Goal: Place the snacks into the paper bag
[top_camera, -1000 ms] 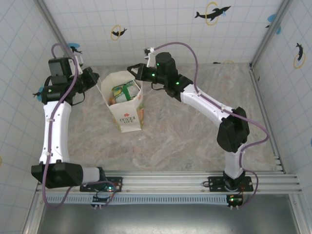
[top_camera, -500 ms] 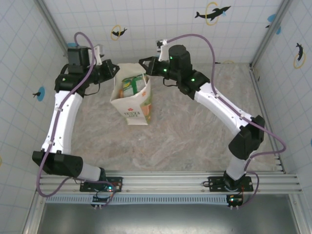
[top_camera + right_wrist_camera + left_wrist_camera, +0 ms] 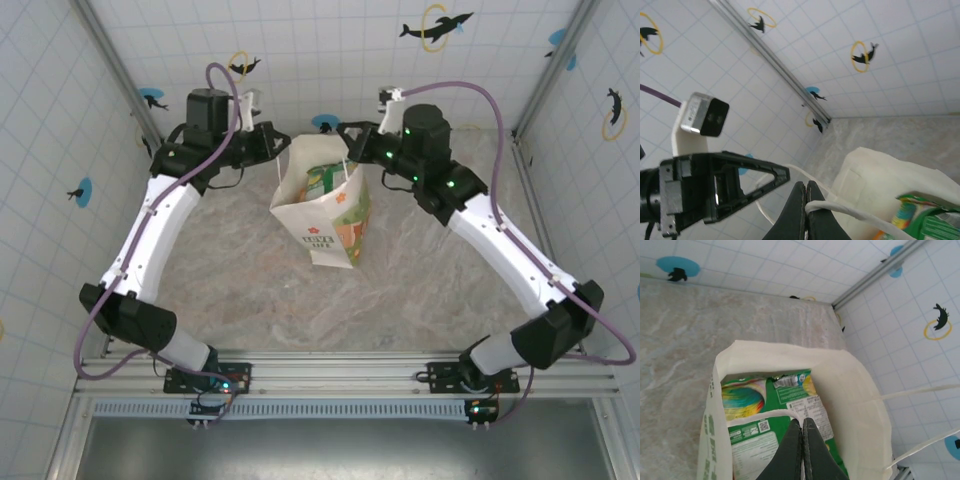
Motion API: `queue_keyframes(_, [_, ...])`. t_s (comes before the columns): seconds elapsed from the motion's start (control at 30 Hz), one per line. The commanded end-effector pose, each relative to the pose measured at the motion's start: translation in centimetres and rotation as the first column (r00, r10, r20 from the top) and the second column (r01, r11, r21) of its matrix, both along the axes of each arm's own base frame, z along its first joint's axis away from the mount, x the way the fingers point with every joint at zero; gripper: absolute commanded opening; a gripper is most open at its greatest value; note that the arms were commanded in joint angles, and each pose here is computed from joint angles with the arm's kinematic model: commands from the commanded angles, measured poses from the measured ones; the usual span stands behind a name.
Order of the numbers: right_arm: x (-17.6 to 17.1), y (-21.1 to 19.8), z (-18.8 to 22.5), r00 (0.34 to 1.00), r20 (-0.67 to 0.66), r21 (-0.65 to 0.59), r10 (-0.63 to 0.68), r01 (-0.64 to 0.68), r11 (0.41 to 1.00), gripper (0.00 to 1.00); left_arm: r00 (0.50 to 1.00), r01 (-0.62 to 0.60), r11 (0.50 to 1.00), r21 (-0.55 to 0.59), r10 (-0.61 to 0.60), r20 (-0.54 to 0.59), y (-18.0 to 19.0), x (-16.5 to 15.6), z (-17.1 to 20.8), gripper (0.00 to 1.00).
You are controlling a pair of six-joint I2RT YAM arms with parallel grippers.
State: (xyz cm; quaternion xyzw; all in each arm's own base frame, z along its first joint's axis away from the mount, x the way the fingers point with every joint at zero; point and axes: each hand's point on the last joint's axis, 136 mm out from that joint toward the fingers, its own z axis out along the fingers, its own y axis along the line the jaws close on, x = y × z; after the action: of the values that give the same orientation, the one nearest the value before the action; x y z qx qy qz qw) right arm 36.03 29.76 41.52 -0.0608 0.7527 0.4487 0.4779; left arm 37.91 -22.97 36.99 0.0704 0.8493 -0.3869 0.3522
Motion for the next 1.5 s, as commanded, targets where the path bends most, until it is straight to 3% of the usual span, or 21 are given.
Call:
queue_keyframes(0.0, [-0.2, -2.4, 1.5, 0.996, 0.075, 0.073, -0.041, 0.036, 0.997, 0.0, 0.996, 0.046, 0.997, -0.06, -0.041, 0.078, -2.0, 0.4, 1.5, 0.0])
queue_keyframes(0.17, [-0.1, -5.1, -4.8, 0.996, -0.044, 0.09, -0.076, 0.08, 0.993, 0.0, 0.998, 0.06, 0.997, -0.055, -0.06, -0.004, -3.1, 0.3, -3.0, 0.0])
queue_keyframes(0.33, [-1.0, -5.7, -5.1, 0.996, -0.037, 0.105, -0.086, 0.09, 0.99, 0.01, 0.998, 0.058, 0.997, -0.056, -0.058, 0.001, -3.3, 0.3, -2.9, 0.0])
queue_keyframes(0.37, [-1.0, -5.9, -4.8, 0.995, -0.031, 0.104, -0.091, 0.094, 0.99, 0.05, 0.998, 0.057, 0.997, -0.057, -0.057, 0.01, -3.2, 0.3, -2.6, 0.0])
queue_keyframes(0.43, [-1.1, -6.0, -4.0, 0.995, -0.016, 0.097, -0.094, 0.096, 0.991, 0.22, 0.998, 0.056, 0.997, -0.057, -0.055, 0.026, -3.3, 0.4, -1.8, 0.16])
queue_keyframes(0.53, [-1.4, -6.0, -3.2, 0.997, -0.004, 0.07, -0.083, 0.083, 0.994, 0.37, 0.998, 0.04, 0.999, -0.033, -0.039, 0.046, -2.8, 0.7, -1.0, 0.41])
queue_keyframes(0.7, [-2.3, -7.1, -2.3, 0.994, 0.026, 0.024, -0.107, 0.107, 0.994, 0.49, 0.993, -0.068, 0.996, 0.059, 0.062, 0.099, -0.4, 0.9, 0.4, 0.67])
queue_keyframes(0.8, [-2.9, -8.6, -2.2, 0.989, 0.038, -0.024, -0.144, 0.145, 0.989, 0.52, 0.976, -0.173, 0.979, 0.108, 0.155, 0.154, 2.0, 0.5, 1.7, 0.71])
queue_keyframes(1.03, [-4.1, -13.3, -4.4, 0.966, 0.021, -0.124, -0.256, 0.257, 0.959, 0.53, 0.897, -0.418, 0.89, 0.182, 0.373, 0.237, 8.7, -0.8, 2.3, 0.84])
queue_keyframes(1.13, [-4.4, -15.6, -6.3, 0.951, 0.011, -0.169, -0.309, 0.306, 0.937, 0.55, 0.861, -0.498, 0.846, 0.193, 0.455, 0.226, 12.1, -1.0, 1.0, 0.96])
queue_keyframes(1.27, [-3.9, -18.7, -9.9, 0.924, -0.013, -0.229, -0.383, 0.37, 0.9, 0.58, 0.789, -0.609, 0.769, 0.193, 0.566, 0.238, 16.8, -1.0, -2.1, 0.98])
queue_keyframes(1.33, [-3.5, -20.3, -12.3, 0.905, -0.026, -0.266, -0.425, 0.404, 0.875, 0.69, 0.73, -0.679, 0.717, 0.159, 0.637, 0.246, 19.8, -1.3, -4.2, 0.97])
queue_keyframes(1.37, [-3.3, -21.1, -13.5, 0.897, -0.027, -0.282, -0.441, 0.416, 0.864, 0.99, 0.702, -0.708, 0.69, 0.152, 0.664, 0.257, 21.0, -1.5, -5.3, 0.98])
queue_keyframes(1.47, [-2.8, -23.5, -17.5, 0.862, -0.024, -0.316, -0.506, 0.474, 0.822, 0.98, 0.621, -0.781, 0.594, 0.192, 0.712, 0.328, 24.1, -2.4, -9.4, 0.98])
